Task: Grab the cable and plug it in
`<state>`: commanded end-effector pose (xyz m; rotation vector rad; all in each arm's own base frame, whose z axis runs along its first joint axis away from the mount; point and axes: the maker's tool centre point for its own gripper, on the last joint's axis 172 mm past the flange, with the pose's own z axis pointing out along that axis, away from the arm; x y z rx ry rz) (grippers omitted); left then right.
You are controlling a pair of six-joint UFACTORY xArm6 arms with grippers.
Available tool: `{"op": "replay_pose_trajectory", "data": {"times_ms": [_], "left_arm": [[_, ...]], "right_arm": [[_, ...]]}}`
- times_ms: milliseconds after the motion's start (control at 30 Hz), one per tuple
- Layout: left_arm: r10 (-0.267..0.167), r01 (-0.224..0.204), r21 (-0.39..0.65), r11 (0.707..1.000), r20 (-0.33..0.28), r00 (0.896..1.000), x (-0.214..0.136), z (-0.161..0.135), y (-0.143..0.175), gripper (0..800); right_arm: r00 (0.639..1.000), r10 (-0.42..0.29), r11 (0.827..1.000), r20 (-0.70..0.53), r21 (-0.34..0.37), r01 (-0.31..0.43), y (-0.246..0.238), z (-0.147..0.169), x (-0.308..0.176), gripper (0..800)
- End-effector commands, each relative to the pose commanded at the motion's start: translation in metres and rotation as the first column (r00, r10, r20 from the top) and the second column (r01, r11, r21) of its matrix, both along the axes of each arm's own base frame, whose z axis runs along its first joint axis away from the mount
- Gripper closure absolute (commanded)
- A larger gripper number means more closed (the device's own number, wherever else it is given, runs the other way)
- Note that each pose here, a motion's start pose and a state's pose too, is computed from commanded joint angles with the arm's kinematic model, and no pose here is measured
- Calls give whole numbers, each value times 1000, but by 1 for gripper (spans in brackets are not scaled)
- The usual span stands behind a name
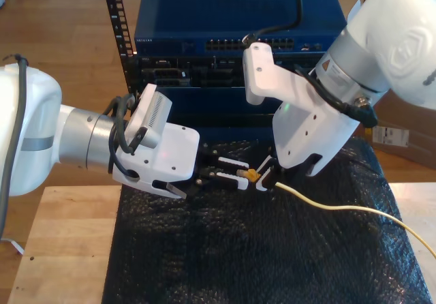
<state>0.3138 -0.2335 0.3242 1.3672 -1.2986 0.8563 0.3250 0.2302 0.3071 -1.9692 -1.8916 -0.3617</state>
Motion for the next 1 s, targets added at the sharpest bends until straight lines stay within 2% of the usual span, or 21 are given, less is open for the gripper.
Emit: {"op": "replay_pose_trajectory", "data": {"times_ms": [133,267,333,400,500,600,667,733,867,933,1000], "left_arm": [[3,-3,2,1000,-8,1000,0,0,0,770],[6,-6,4,1000,-15,1000,1,0,0,783],[8,-8,6,1000,-16,1000,1,0,0,794],[13,-13,8,1000,-18,1000,2,0,1,797],[19,-19,14,1000,-35,999,3,-1,1,798],[31,-30,17,999,-49,998,5,0,3,798],[25,-24,12,1000,-75,997,4,-3,2,799],[22,-21,8,1000,-141,990,5,-14,3,799],[3,-8,-22,1000,-219,976,1,-13,6,798],[15,-22,-22,1000,-275,961,4,-16,10,799],[39,-45,-12,999,-304,952,9,-16,15,799]], "right_arm": [[1000,0,1000,0,0,0,0,0,0,789],[1000,0,1000,1,1,0,0,1,0,780],[1000,-2,1000,1,1,2,-1,1,0,743],[1000,0,1000,4,1,0,0,1,1,628],[1000,19,1000,21,3,-19,-2,4,3,361],[997,55,998,51,4,-55,-3,5,6,152],[998,42,999,51,5,-43,-7,6,10,57],[999,3,1000,42,8,-3,-18,3,19,4],[996,-84,994,7,66,83,-31,3,34,3],[994,-113,990,13,89,111,-36,10,42,2],[992,-124,987,29,108,120,-36,21,48,2]]}}
